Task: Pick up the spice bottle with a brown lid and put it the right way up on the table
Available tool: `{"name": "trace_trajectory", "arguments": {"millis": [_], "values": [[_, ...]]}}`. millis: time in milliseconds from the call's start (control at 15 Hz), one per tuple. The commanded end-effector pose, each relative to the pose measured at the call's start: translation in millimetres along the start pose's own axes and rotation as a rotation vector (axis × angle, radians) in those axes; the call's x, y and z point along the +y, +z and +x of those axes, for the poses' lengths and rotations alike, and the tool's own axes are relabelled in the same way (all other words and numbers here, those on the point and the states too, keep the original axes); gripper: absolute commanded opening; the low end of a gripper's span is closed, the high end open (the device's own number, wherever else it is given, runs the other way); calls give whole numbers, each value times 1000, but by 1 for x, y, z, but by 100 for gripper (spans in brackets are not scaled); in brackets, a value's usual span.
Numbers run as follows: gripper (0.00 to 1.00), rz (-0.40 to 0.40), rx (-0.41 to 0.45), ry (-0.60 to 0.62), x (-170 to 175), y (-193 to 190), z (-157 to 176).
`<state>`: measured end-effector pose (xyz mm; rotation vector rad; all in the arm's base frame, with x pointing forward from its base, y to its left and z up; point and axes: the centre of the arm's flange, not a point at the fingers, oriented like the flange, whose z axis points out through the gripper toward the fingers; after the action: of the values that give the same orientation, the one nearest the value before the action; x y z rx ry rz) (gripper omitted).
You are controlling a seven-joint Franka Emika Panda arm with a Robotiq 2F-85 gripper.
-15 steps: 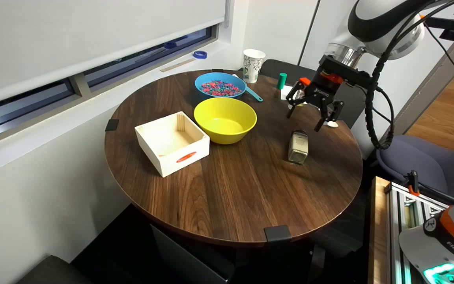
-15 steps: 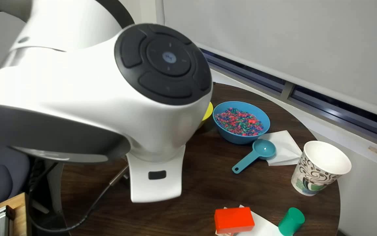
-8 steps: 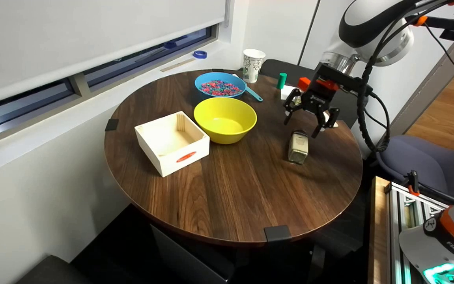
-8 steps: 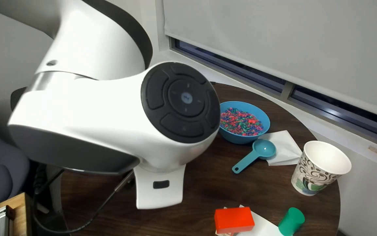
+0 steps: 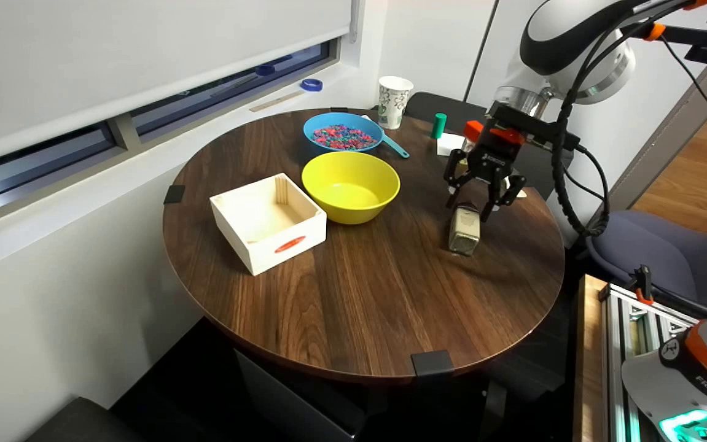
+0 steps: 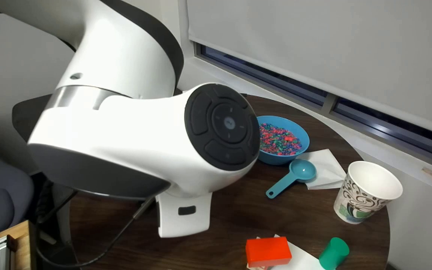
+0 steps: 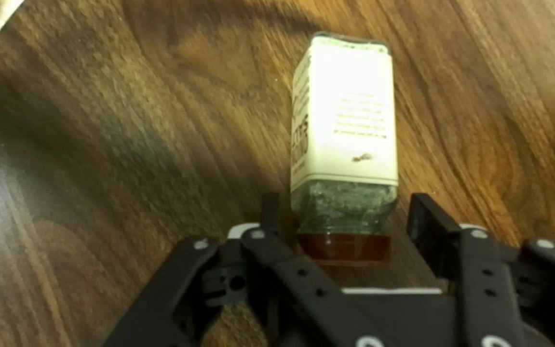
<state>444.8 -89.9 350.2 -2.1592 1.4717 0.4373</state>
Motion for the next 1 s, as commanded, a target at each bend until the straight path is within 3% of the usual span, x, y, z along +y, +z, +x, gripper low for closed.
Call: {"name": "trace_trajectory", "arguments": {"millis": [0, 133, 467, 933], "values": [[38, -39, -2, -21, -3, -1, 0], [25, -61, 12, -28, -4, -3, -2], [24, -171, 100, -68, -15, -20, -13], [24, -345, 367, -138, -50, -45, -47]]}}
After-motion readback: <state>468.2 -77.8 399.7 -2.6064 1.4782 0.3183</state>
